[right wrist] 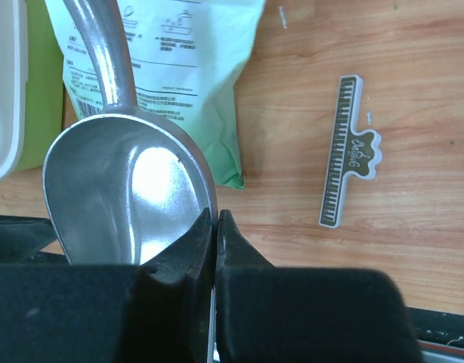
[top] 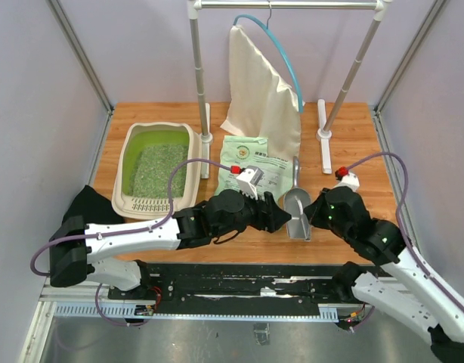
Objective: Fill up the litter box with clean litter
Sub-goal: Pick up the spatula from the center of the board.
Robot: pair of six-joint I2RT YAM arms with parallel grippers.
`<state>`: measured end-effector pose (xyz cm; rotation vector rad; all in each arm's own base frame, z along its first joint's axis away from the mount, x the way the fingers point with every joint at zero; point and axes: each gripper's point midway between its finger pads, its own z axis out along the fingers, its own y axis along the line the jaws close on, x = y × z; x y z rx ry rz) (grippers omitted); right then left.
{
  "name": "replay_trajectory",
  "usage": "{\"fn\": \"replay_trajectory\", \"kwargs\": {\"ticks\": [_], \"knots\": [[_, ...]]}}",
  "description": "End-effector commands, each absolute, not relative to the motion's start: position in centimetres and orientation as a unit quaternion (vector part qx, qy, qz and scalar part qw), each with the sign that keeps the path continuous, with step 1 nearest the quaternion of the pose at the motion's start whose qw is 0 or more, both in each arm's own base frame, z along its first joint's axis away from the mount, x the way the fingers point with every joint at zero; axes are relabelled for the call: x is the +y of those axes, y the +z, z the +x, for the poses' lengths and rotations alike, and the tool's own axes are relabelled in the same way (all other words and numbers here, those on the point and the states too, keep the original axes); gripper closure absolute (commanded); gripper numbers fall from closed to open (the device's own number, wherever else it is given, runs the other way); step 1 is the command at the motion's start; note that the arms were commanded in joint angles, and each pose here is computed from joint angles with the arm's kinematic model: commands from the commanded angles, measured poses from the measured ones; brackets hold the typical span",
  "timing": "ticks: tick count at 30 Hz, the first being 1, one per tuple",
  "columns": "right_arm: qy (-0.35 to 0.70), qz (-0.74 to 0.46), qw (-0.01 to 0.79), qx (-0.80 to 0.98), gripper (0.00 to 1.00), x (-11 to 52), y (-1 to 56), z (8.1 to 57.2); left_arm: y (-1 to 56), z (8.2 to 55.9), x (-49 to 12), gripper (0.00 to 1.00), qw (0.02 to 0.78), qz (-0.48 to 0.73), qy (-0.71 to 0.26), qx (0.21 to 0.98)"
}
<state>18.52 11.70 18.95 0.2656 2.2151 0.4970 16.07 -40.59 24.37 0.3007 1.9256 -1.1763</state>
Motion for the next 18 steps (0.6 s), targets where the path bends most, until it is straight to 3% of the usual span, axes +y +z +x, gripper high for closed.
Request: {"fn": "replay_trajectory", "kwargs": {"ticks": [1, 14, 18], "knots": [[0.146, 0.113, 0.493, 0.85, 0.99, 11.8, 22.5, 20.3, 24.0, 16.5, -40.5, 0.34, 0.424, 0.114, -0.435, 0.786], [0.129, 0.081, 0.539, 0.829, 0.99, 14.7, 24.1, 20.3, 21.5, 17.6, -38.2, 0.56, 0.431, 0.085, -0.364, 0.821], [0.144, 0.069, 0.536, 0.829, 0.99, 15.3, 23.3, 20.1, 21.5, 17.8, -38.1, 0.58, 0.438, 0.084, -0.363, 0.818]]}}
